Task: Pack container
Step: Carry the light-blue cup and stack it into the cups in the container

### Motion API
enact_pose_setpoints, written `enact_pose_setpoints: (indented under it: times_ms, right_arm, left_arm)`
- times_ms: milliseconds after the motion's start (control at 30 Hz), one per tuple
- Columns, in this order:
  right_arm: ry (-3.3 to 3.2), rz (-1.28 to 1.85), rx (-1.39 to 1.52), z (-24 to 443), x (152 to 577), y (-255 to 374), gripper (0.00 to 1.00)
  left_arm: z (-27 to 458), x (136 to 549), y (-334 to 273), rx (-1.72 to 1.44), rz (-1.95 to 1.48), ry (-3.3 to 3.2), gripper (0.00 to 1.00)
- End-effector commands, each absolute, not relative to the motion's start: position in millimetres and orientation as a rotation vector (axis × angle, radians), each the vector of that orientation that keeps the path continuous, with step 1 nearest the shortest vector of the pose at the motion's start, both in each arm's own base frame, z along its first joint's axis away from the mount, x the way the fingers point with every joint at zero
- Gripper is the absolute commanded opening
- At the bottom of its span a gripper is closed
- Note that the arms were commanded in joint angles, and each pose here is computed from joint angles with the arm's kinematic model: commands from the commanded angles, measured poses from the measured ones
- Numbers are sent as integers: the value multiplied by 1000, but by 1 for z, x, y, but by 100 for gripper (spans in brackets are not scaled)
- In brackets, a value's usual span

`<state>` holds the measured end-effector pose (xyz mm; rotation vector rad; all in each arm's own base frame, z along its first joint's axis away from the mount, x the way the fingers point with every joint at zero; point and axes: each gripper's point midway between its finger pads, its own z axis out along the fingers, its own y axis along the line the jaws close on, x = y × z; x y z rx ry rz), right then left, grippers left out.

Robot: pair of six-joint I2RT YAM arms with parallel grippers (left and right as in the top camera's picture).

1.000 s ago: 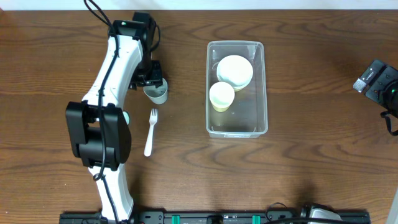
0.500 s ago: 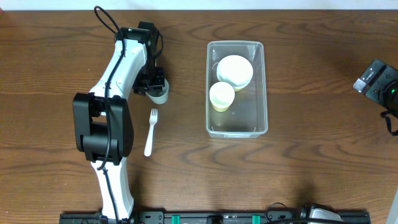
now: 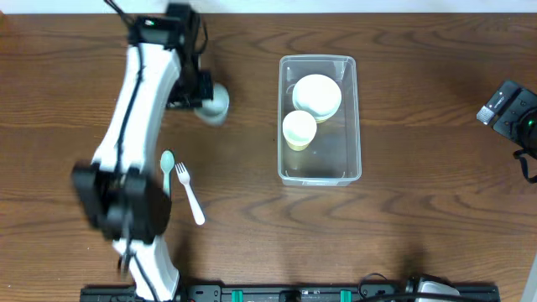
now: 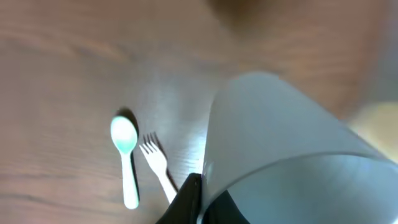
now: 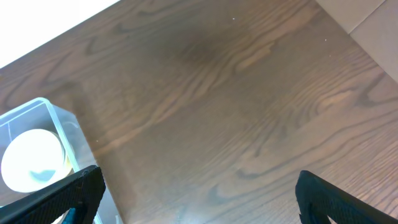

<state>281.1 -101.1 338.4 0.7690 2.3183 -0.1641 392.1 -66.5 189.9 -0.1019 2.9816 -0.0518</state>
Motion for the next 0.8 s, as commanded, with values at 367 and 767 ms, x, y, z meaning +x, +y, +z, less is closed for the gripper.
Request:
enact_pose_setpoints:
  times_ms: [367, 767]
  right_arm:
    - [2302, -177, 798, 340, 278, -105, 99]
    - [2302, -177, 798, 340, 278, -105, 99]
  left_arm:
    - [286, 325, -198, 473, -135, 2649, 6]
    - [168, 355, -224, 550, 38, 2880, 6]
